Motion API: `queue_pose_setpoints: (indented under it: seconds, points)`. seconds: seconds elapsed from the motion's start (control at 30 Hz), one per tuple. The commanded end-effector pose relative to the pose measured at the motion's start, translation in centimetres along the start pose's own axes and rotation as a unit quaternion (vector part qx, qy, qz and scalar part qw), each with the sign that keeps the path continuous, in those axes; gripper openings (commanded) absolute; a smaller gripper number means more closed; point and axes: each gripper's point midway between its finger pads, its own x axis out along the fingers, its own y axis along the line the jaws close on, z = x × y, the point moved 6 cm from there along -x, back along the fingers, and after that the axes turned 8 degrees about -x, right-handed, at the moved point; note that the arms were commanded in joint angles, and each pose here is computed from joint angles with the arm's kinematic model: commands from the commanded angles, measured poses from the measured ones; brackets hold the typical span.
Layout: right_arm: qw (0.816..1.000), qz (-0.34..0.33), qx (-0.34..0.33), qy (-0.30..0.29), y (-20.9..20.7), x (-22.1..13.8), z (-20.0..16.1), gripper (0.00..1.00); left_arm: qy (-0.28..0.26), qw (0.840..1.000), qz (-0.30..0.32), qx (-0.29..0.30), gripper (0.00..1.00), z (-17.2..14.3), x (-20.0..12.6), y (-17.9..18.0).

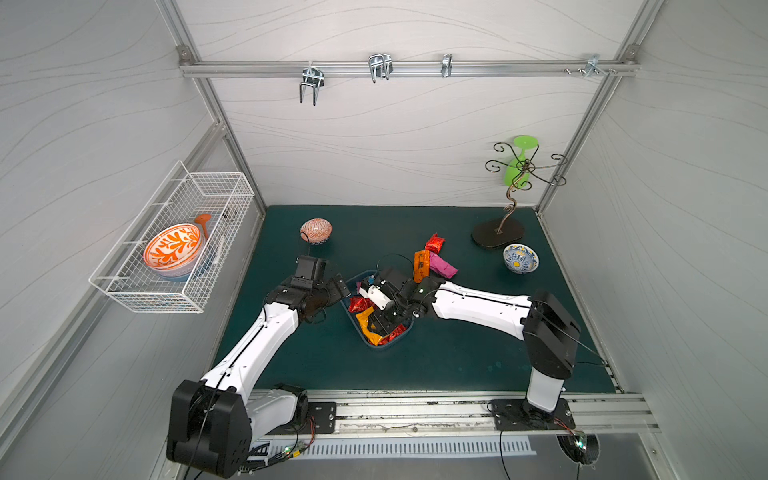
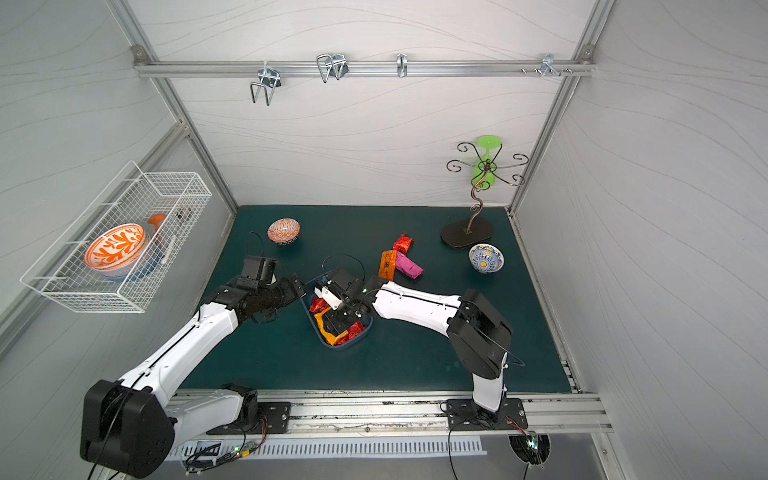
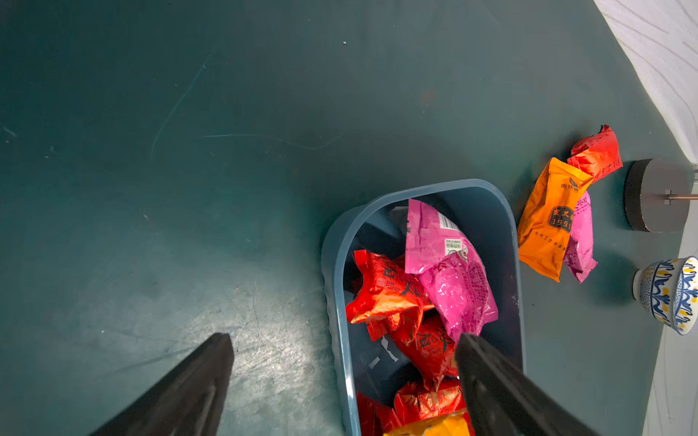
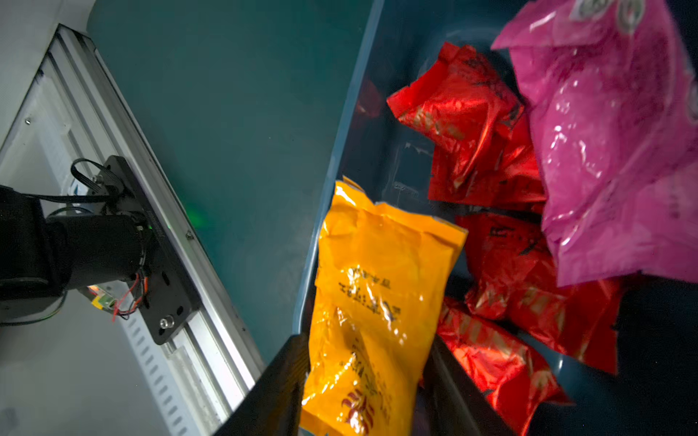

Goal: Put the tea bags into the storage box
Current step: Place the tea bag in the storage box, then pick up the tea bag from the center of the board.

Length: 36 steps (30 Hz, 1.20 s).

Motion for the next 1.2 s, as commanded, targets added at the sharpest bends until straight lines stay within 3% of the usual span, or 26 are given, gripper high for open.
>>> queue_pose_setpoints:
  seconds: [0.0,0.27,0.43,0.57,0.9,1.17]
  points:
    - [0.998,-0.019,0.040,-0.037,-2.2,-3.4,1.4,0.63,-0.001,1.000,-0.009,0.010,0.96,0.0,-0.2,-0.4]
    - [0.980,-0.090,0.146,-0.101,-11.0,-9.4,1.3,0.69,0.028,0.999,-0.033,0.012,0.96,-0.3,0.3,-1.4]
    - [0.962,-0.152,0.206,-0.100,-17.0,-10.7,-0.1,0.69,0.045,0.998,-0.033,0.013,0.96,-0.8,0.8,-1.1]
    - [0.948,-0.163,0.251,-0.106,-20.3,-10.9,-0.7,0.68,0.055,0.998,-0.028,0.012,0.96,-1.4,1.1,-0.5]
    - [0.950,-0.159,0.262,-0.069,-23.9,-6.8,0.4,0.61,0.062,0.998,-0.020,0.002,0.96,-2.4,1.3,0.7]
    - [0.951,-0.149,0.267,-0.043,-25.3,-3.5,0.6,0.49,0.068,0.998,-0.015,0.001,0.96,-3.0,1.6,1.4]
